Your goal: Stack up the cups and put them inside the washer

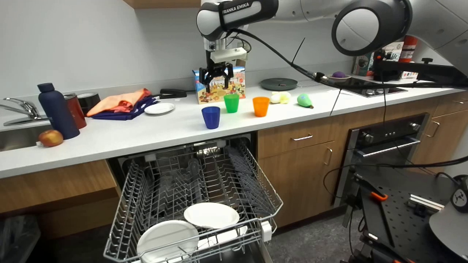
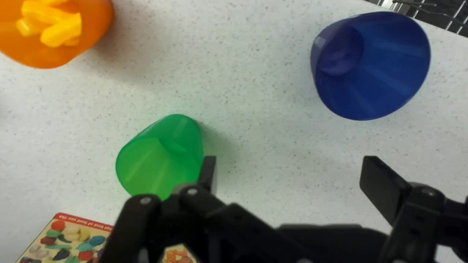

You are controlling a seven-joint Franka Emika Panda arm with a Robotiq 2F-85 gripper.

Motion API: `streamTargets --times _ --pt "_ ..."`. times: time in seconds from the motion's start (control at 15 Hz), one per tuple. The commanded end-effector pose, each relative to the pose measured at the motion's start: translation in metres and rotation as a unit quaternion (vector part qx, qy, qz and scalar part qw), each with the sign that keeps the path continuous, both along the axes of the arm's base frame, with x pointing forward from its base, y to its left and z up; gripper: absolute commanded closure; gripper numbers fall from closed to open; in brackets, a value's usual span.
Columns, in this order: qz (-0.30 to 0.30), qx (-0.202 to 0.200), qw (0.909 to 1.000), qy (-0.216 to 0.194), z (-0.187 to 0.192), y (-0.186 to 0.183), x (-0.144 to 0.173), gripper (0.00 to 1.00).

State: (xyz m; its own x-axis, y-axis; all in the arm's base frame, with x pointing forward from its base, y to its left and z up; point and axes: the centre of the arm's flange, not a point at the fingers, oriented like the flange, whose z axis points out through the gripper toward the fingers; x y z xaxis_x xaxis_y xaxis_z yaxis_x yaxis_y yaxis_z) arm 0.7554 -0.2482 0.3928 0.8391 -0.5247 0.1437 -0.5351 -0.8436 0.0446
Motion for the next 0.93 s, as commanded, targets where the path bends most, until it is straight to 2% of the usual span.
streamTargets --times 0.0,0.2,0.6,0.87 --pt "0.047 -0.010 0.9988 0.002 0.007 -0.038 0.040 0.00" --pt "0.053 -0.030 0.9982 0.002 -0.004 -0.051 0.042 0.00" --pt "0.055 -0.030 0.9979 0.017 -0.036 -0.056 0.049 0.00" --pt "0.085 -0.027 0.9952 0.042 -0.042 -0.059 0.046 0.00"
